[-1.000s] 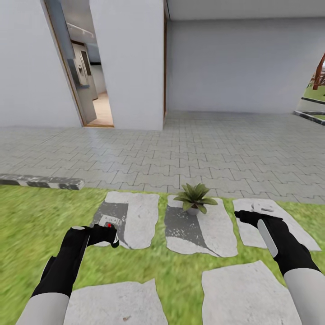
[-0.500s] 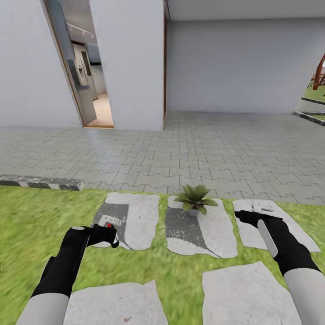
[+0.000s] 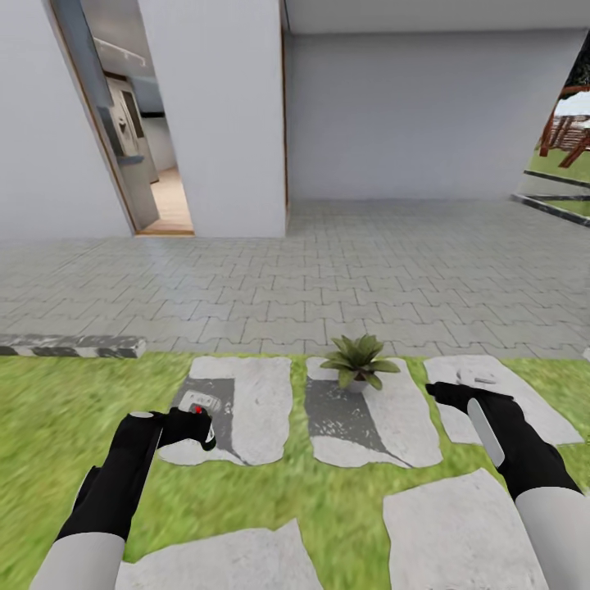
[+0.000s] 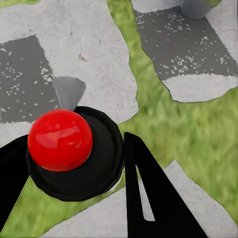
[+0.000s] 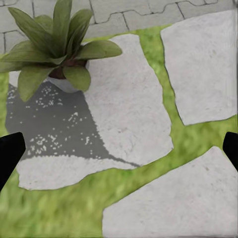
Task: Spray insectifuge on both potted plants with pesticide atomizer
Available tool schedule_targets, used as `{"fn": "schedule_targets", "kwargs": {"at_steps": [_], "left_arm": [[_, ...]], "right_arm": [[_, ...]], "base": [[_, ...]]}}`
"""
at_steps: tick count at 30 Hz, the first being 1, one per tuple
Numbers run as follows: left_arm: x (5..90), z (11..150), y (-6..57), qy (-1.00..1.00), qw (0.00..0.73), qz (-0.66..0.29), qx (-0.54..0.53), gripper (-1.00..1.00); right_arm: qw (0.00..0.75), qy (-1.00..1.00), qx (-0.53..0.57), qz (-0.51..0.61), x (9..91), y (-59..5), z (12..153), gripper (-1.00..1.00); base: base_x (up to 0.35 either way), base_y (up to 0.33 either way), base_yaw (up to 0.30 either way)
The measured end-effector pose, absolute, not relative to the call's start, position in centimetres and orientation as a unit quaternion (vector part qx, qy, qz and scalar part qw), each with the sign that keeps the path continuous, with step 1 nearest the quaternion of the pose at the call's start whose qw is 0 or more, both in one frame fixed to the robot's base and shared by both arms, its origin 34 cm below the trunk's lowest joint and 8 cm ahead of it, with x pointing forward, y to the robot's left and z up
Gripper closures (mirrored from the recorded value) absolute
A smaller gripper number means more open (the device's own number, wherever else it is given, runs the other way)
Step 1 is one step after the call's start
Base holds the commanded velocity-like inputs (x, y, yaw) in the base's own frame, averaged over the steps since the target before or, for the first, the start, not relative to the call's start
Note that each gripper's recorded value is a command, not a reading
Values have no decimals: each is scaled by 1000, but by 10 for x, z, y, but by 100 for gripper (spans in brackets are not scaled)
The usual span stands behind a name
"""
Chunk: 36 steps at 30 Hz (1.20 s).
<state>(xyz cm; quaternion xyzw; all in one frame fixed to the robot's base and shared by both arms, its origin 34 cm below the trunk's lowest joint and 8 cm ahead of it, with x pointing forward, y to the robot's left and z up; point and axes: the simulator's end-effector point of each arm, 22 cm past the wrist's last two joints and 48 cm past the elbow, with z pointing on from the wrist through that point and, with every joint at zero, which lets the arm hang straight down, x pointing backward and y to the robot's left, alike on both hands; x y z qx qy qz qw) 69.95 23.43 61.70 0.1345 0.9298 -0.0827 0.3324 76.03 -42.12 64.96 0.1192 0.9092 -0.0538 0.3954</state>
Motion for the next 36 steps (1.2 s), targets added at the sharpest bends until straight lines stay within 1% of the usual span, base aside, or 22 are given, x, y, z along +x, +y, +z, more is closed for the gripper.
{"fn": "schedule_targets", "kwargs": {"at_steps": [8, 15, 36], "left_arm": [[700, 617, 234, 930, 333, -83, 135, 100], [700, 617, 235, 930, 333, -82, 135, 100], [699, 618, 235, 930, 333, -82, 135, 100]], "right_arm": [[395, 909, 119, -54, 760, -421, 650, -100], [395, 909, 119, -54, 760, -422, 650, -100], [396, 909, 119, -54, 760, -421, 650, -100]], "base": [[123, 297, -267], [238, 268, -246], [288, 224, -20]]}}
